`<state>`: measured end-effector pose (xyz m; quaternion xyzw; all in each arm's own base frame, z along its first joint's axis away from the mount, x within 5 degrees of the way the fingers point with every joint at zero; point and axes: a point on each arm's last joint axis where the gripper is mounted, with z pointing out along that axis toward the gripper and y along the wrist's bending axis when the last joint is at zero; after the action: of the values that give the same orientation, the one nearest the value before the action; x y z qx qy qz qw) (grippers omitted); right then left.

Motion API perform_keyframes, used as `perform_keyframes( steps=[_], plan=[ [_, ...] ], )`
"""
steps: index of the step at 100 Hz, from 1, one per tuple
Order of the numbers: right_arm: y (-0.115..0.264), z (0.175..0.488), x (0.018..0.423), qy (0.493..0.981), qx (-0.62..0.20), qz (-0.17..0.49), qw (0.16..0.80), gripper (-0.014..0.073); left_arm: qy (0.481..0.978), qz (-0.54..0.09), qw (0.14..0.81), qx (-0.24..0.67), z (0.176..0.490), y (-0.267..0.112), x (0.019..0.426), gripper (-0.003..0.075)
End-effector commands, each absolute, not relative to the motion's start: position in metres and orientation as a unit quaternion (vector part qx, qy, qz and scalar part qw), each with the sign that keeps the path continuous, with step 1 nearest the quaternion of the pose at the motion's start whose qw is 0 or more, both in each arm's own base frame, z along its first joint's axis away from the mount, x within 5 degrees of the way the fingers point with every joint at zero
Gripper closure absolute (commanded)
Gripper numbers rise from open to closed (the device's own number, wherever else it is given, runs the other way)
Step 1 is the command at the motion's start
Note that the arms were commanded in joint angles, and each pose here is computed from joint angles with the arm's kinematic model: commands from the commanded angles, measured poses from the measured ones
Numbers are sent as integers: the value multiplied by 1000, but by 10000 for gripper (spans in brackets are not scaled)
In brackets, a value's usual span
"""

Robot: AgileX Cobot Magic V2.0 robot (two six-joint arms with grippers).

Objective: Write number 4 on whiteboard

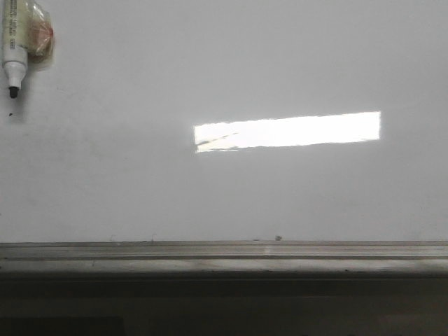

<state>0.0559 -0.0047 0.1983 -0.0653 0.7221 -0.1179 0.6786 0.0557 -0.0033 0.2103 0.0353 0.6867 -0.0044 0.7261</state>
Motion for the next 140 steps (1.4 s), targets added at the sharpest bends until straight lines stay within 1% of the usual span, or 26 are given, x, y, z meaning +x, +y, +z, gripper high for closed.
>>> perform_keyframes(
  steps=[1, 116, 122, 130, 140],
  plan=[
    [-5, 199, 55, 696, -66, -128, 703, 659, 661, -10, 750, 27, 209, -3, 54, 741],
    [-5, 199, 55, 696, -66, -128, 703, 659, 661, -10, 750, 27, 209, -3, 54, 741],
    [-5, 199, 55, 697, -57, -117, 705, 659, 661, -11, 750, 26, 209, -3, 54, 741],
    [-4, 199, 55, 698, -29, -85, 710, 659, 661, -20, 750, 17, 209, -3, 54, 741],
    [-4, 200, 55, 695, 12, -39, 718, 659, 661, -54, 748, -14, 209, -3, 54, 741]
  ],
)
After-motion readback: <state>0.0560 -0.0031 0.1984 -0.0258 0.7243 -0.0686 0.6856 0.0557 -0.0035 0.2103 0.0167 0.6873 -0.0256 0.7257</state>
